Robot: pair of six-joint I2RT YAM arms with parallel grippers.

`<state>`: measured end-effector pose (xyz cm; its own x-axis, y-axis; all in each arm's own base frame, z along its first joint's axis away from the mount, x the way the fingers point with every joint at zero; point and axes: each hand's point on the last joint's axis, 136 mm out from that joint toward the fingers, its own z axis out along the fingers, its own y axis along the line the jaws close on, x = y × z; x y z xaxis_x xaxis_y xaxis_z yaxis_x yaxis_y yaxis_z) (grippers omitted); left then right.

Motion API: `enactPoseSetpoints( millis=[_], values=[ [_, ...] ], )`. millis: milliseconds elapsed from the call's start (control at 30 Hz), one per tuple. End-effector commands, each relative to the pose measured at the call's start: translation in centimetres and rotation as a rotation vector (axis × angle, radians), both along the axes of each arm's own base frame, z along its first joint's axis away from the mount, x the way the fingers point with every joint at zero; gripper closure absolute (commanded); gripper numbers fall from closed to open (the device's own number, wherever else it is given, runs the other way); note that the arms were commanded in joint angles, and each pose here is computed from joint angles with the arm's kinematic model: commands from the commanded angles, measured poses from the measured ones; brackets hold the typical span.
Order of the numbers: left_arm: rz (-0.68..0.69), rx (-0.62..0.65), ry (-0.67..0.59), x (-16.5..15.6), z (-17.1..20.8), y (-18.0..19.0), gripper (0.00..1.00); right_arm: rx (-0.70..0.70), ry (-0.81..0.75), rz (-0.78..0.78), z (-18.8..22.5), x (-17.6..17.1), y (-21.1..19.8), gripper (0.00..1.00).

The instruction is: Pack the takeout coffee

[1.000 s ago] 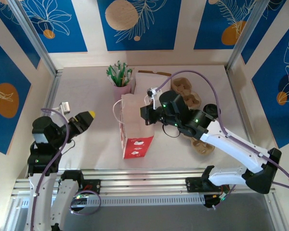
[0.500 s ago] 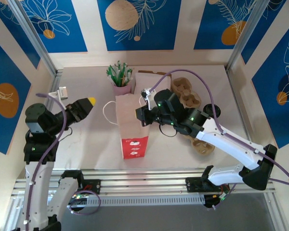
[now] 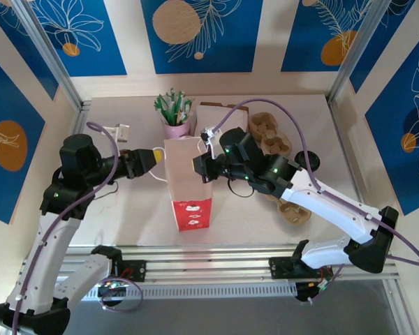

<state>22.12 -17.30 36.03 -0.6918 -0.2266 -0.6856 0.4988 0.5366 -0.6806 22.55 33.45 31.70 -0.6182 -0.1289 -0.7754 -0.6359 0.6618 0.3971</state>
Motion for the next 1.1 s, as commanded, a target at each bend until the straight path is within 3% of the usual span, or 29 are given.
enactPoseSetpoints(
  millis=[0, 133, 267, 500, 800, 1067],
  values=[
    [0.023, 0.100, -0.028, -0.2, -0.5, 0.7, 0.43, 0.002, -0.015, 0.028, 0.9, -0.6, 0.2, 1.00],
    [0.066, 0.198, -0.013, 0.2, -1.9, 1.8, 0.50, 0.001, -0.015, 0.027, 0.8, -0.6, 0.0, 1.00],
    [0.093, 0.228, 0.007, 0.8, -2.7, 2.1, 0.64, -0.001, -0.015, 0.034, 0.8, -0.8, 0.0, 1.00],
    [0.114, 0.245, 0.006, 1.4, -2.4, 2.4, 1.00, -0.004, -0.023, 0.031, 0.9, -1.0, -0.3, 1.00],
    [0.148, 0.281, 0.059, 0.9, -5.2, 3.3, 1.00, 0.015, -0.002, -0.059, -0.5, -0.5, -3.3, 1.00],
    [0.143, 0.288, 0.109, -0.1, -7.8, 3.4, 1.00, 0.135, 0.063, -0.151, -1.9, 0.0, -7.0, 1.00]
  ],
)
